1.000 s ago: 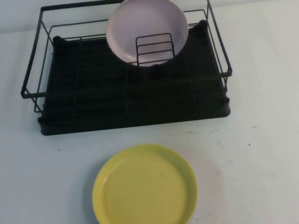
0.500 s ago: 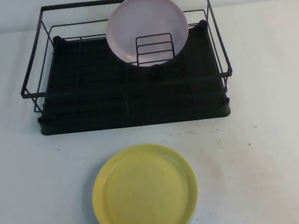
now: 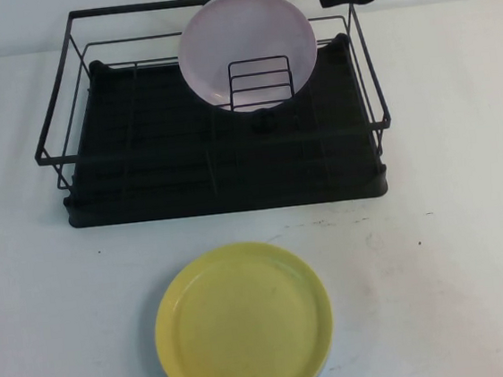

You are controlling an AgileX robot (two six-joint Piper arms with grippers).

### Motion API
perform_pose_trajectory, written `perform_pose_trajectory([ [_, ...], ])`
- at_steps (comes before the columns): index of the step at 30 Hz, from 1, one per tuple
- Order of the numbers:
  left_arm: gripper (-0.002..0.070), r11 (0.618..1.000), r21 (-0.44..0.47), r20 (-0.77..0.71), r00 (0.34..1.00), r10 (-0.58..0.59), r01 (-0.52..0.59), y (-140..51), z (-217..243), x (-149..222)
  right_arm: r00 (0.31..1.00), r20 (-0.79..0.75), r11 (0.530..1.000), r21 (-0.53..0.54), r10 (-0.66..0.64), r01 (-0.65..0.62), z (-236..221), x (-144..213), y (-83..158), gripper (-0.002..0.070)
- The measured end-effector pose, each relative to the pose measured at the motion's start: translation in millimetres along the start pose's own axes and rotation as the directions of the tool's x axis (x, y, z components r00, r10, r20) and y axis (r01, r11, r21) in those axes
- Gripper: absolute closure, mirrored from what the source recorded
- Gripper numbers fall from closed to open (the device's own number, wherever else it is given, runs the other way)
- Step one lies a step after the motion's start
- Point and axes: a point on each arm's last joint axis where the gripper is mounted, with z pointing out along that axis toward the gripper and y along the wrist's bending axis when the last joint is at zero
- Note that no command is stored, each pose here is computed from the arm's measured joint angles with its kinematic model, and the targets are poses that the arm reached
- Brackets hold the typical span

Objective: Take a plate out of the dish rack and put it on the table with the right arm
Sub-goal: Grasp the plate from the shelf

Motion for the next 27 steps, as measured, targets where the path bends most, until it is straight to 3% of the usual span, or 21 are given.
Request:
perform_pose_trajectory([
  [21, 0.0679, 1.000, 0.000, -0.008, 1.000, 0.000, 0.000, 0.0, 0.0, 0.7, 1.000, 0.004, 0.997, -0.080, 0.015, -0.015, -1.3, -1.3, 7.8, 0.0690],
  [27, 0.0679, 1.000, 0.000, -0.008, 1.000, 0.000, 0.000, 0.0, 0.0, 0.7, 0.994, 0.017, 0.990, -0.091, -0.109, 0.110, -2.1, -2.1, 9.2, 0.0575],
])
